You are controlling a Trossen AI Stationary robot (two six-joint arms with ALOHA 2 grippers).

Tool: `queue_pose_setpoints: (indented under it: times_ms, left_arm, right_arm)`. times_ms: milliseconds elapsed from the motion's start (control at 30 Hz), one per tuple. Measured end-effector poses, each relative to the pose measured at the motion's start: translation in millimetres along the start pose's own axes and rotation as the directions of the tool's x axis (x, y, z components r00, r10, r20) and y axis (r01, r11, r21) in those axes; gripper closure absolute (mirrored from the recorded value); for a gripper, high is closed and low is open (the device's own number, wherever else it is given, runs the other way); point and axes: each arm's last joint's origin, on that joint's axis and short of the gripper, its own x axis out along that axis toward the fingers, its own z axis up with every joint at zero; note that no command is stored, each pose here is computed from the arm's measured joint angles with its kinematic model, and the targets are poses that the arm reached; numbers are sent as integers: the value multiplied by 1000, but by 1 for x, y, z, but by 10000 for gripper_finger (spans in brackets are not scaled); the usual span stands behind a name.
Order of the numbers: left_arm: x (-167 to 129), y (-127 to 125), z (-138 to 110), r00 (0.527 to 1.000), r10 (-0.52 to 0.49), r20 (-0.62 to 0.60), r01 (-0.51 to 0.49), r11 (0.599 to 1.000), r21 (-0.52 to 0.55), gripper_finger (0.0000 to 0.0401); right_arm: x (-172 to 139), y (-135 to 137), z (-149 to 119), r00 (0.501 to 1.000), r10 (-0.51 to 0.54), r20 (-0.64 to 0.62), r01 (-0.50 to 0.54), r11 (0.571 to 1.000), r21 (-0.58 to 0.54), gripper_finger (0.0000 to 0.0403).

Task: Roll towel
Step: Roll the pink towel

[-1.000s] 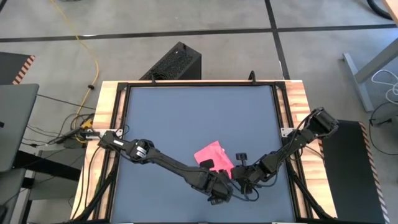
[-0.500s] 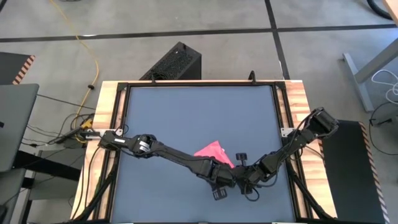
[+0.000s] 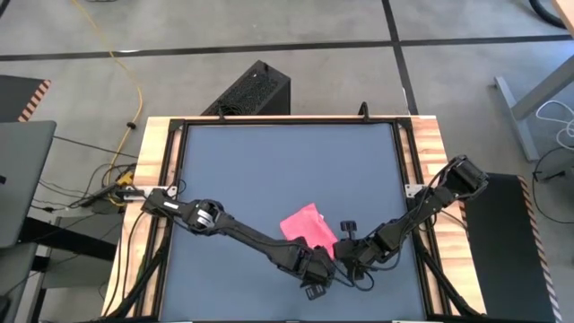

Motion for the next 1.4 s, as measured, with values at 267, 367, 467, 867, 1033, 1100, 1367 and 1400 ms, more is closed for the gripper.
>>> queue_pose_setpoints:
  times_ms: [267, 367, 467, 867, 1033, 1100, 1367, 1400]
  left_arm:
    - [-3, -3, 1, 1000, 2, 23, -2, 999, -32, 320]
    - [-4, -4, 2, 1000, -1, 24, 2, 999, -37, 320]
    - [-8, -7, 2, 1000, -25, 9, 26, 999, -28, 320]
    - [-27, -29, -6, 998, -33, 62, 28, 996, 88, 320]
    - [-27, -30, -5, 996, -43, 78, 38, 997, 66, 320]
    - [-29, -30, -4, 995, -41, 88, 35, 997, 65, 320]
    - [-38, -29, 1, 983, 35, 182, -48, 996, 72, 320]
    - [-38, -27, 3, 983, 39, 181, -52, 996, 67, 320]
  right_arm:
    - [0, 0, 0, 1000, 0, -1, 0, 1000, 1, 357]
    - [0, 0, 0, 1000, 1, -1, -1, 1000, 1, 357]
    - [0, 0, 0, 1000, 1, -1, -1, 1000, 1, 357]
    - [0, 0, 0, 1000, 2, -2, -2, 1000, 1, 357]
    - [0, 0, 0, 1000, 3, -3, -3, 1000, 1, 357]
    - [0, 0, 0, 1000, 3, -3, -3, 1000, 1, 357]
    - [0, 0, 0, 1000, 5, -2, -5, 1000, 1, 357]
    - [0, 0, 0, 1000, 5, -1, -5, 1000, 1, 357]
